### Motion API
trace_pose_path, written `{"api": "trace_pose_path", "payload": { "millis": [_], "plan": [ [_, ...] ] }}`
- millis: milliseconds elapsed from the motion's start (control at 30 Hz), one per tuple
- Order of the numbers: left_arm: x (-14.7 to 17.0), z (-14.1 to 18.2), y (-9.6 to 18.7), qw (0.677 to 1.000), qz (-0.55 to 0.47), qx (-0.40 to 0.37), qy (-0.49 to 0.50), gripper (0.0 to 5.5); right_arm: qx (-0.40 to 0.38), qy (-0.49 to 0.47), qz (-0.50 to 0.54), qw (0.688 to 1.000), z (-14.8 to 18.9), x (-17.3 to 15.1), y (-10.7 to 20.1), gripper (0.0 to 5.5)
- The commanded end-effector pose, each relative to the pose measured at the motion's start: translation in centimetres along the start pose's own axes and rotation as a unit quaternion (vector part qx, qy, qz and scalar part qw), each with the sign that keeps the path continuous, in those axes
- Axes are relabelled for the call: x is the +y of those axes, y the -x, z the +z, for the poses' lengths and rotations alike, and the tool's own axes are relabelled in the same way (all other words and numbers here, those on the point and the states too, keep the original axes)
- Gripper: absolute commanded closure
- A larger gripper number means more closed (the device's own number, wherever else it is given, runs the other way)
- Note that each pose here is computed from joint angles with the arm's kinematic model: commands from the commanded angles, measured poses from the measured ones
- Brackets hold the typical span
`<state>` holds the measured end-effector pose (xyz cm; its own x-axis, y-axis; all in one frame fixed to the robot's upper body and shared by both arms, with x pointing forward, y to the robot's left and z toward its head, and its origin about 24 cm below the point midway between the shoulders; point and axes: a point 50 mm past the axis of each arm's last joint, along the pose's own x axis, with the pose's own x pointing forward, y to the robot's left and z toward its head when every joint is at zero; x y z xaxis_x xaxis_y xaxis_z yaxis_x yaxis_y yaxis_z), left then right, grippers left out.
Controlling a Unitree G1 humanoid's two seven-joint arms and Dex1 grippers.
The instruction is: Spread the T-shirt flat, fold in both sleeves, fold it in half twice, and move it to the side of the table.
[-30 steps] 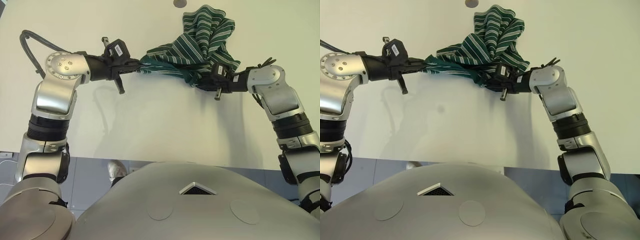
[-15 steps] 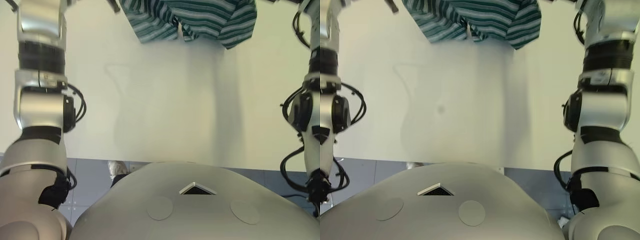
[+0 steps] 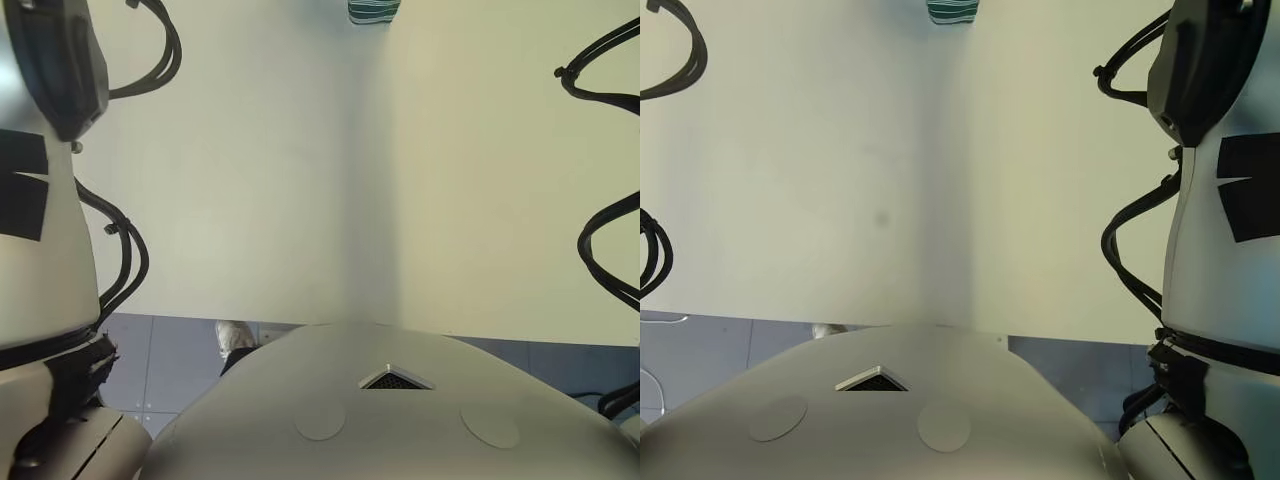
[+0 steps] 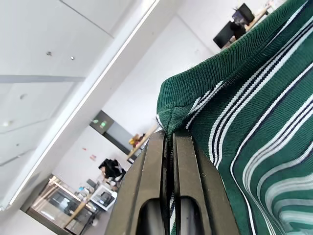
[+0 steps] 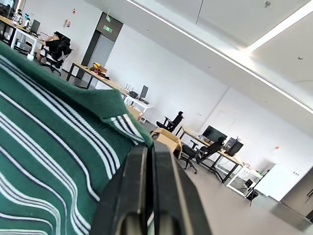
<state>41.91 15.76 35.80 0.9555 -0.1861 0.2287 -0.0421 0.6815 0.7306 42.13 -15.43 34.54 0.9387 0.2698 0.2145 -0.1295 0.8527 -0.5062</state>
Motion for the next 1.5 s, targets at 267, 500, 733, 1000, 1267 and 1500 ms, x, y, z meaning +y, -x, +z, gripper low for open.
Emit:
{"api": "trace_pose_path", "payload": {
  "millis": [267,500,733,1000,1267,1500],
  "plan": [
    [-0.2,-3.3,5.4,0.852,-0.508,-0.078,0.103,5.5,0.021,0.1,0.378,0.92,-3.3,-3.3,5.8,5.47],
    [-7.4,-2.7,20.5,0.62,-0.778,-0.078,0.059,5.5,0.13,0.011,0.708,0.694,-7.6,3.5,19.5,5.47],
    [-18.2,-12.3,29.8,0.592,-0.801,0.089,-0.016,5.5,0.205,-0.08,0.759,0.613,-15.0,13.8,28.1,5.47],
    [-17.3,-10.7,28.7,0.67,-0.734,0.111,0.016,4.33,0.255,-0.053,0.697,0.668,-15.7,14.3,29.0,4.49],
    [-10.1,-6.7,20.2,0.77,-0.58,0.007,0.266,4.09,0.131,-0.185,0.603,0.765,-10.9,9.1,20.4,3.71],
    [-16.6,-14.4,20.2,0.808,-0.557,0.162,0.102,5.17,0.228,-0.102,0.477,0.843,-18.5,17.0,16.9,4.84]
  ]
}}
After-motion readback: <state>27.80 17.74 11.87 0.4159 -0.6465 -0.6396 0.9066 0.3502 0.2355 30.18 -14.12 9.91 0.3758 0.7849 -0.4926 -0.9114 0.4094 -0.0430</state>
